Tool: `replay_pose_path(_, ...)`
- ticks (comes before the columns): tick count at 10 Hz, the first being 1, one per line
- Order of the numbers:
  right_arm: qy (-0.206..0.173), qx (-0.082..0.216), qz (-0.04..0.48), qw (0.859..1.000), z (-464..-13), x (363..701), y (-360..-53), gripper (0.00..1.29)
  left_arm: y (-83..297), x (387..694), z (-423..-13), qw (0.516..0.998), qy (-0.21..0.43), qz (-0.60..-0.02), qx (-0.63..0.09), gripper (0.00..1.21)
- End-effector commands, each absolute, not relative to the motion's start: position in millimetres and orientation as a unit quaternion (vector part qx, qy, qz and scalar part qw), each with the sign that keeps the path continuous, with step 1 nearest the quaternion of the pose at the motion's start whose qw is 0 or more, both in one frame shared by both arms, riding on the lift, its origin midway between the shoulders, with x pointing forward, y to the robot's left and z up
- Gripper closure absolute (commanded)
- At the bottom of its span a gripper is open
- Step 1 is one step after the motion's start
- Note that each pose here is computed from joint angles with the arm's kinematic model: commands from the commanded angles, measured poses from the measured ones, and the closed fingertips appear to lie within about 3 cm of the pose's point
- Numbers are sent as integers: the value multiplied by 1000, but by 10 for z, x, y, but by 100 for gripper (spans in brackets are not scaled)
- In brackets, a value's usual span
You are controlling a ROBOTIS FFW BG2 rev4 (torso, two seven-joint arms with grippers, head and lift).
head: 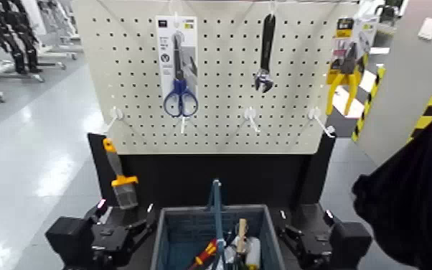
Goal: Grasp the handle of the crate.
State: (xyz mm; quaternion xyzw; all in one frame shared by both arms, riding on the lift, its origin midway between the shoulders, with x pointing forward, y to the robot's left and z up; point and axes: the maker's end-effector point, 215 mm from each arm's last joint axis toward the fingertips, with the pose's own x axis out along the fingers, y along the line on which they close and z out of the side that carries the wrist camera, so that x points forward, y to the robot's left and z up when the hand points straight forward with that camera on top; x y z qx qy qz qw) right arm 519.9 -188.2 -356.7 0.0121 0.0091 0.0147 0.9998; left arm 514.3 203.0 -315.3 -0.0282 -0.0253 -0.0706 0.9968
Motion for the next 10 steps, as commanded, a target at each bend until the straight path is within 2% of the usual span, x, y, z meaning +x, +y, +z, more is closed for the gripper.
replay_pose_path(1, 12, 13, 12, 1000, -3592, 5187, -1898, 14, 2055, 5156, -3121, 997, -27, -68, -34, 11)
replay_pose_path(3, 12, 15, 13, 1000, -3594, 5185, -1877, 14, 2021, 5168, -3133, 996, -20, -74, -44, 11)
replay_pose_path(5, 14, 16, 14, 1000, -3604, 5184, -1874, 14, 1917, 5239, -3126, 992, 8, -106, -71, 10)
replay_pose_path(7, 15, 17, 14, 1000, -3614, 5189, -1871, 14, 1801, 5296, -3083, 982, 40, -131, -129, 10)
replay_pose_path(10, 19, 16, 14, 1000, -3634, 5194, -1873, 14, 1476, 5275, -3092, 935, 121, -222, -247, 11)
